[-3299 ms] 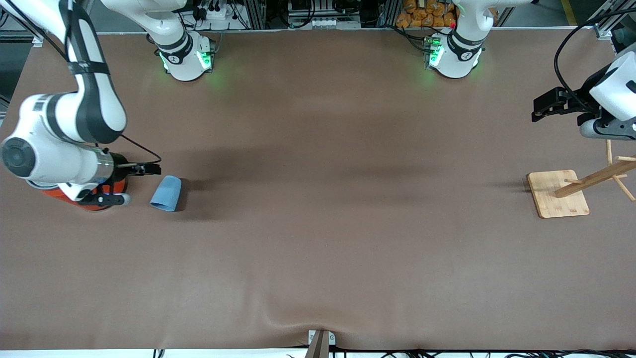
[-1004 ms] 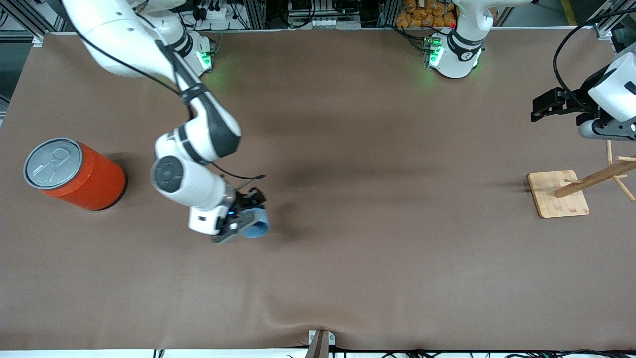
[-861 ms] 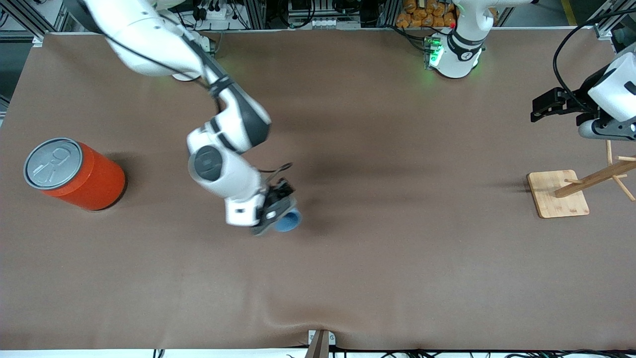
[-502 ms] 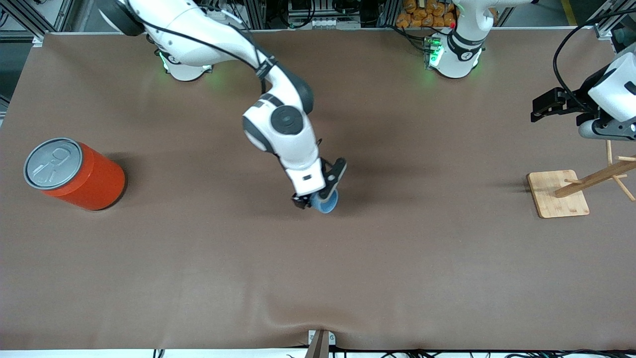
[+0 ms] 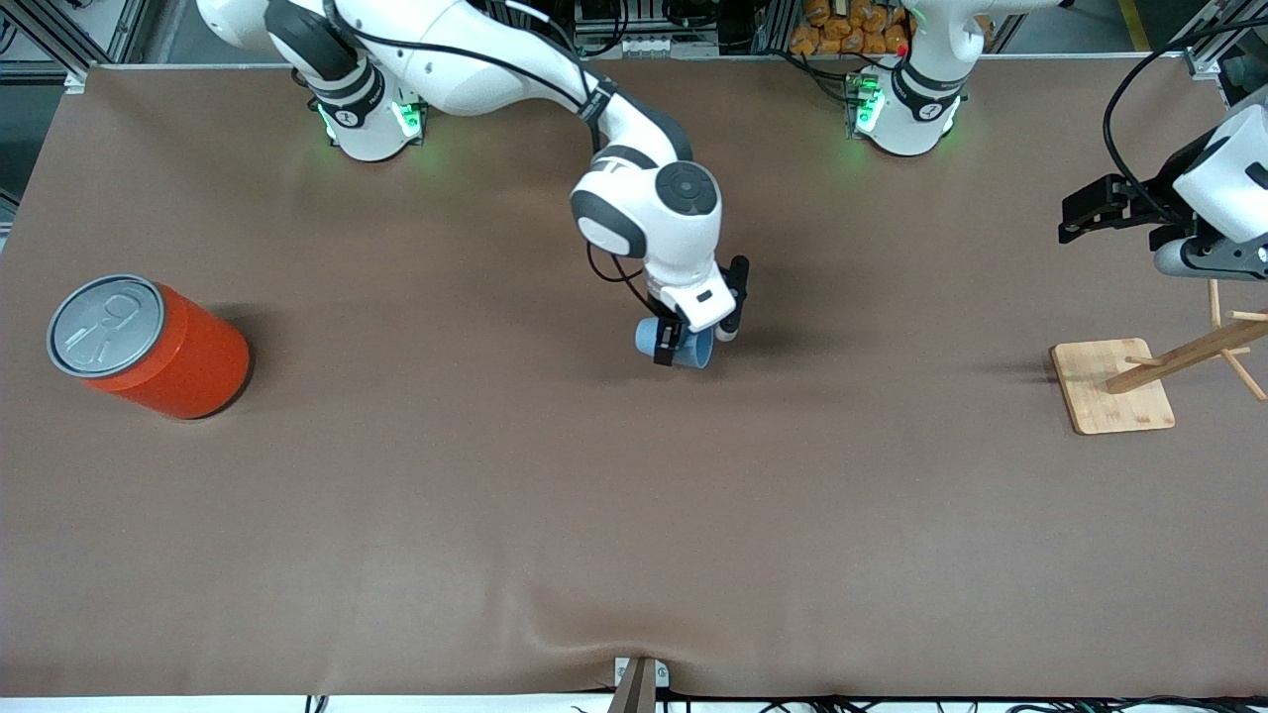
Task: Flip cup
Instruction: 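Carry the blue cup to mid-table with the right gripper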
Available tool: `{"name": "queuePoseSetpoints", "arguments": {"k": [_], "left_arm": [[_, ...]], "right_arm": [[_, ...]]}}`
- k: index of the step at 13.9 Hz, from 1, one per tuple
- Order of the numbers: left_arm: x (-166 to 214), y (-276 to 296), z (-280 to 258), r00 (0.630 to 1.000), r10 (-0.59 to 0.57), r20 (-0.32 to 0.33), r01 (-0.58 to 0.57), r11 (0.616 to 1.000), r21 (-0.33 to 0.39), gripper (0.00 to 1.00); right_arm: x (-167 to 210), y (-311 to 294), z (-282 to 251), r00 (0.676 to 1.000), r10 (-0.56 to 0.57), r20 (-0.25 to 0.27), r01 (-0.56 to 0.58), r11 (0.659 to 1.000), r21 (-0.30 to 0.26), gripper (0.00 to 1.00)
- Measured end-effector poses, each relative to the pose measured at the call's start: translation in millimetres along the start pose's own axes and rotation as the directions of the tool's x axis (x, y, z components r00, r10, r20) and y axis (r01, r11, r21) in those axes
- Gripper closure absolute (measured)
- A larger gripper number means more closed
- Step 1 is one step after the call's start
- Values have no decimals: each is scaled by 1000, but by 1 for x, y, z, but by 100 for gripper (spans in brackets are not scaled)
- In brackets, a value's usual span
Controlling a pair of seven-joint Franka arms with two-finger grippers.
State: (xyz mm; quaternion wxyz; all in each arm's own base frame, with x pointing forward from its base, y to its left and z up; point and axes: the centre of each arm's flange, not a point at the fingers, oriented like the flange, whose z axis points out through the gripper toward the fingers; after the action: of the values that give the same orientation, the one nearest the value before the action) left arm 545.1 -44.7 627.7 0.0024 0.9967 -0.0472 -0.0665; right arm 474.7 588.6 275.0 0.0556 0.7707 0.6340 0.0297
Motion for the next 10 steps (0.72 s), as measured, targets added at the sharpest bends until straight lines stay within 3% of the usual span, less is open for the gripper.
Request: {"name": "queuePoseSetpoints", "arguments": {"k": [4, 10], "left_arm": [[0, -1, 0, 1000, -2, 0, 2, 1000, 0, 0], [0, -2, 0, 1000, -4, 1, 4, 1000, 0, 0]], "right_arm": [[17, -30, 35, 998, -45, 50, 46, 998, -30, 21], [21, -41, 48, 998, -11, 66, 13, 999, -40, 21]]}}
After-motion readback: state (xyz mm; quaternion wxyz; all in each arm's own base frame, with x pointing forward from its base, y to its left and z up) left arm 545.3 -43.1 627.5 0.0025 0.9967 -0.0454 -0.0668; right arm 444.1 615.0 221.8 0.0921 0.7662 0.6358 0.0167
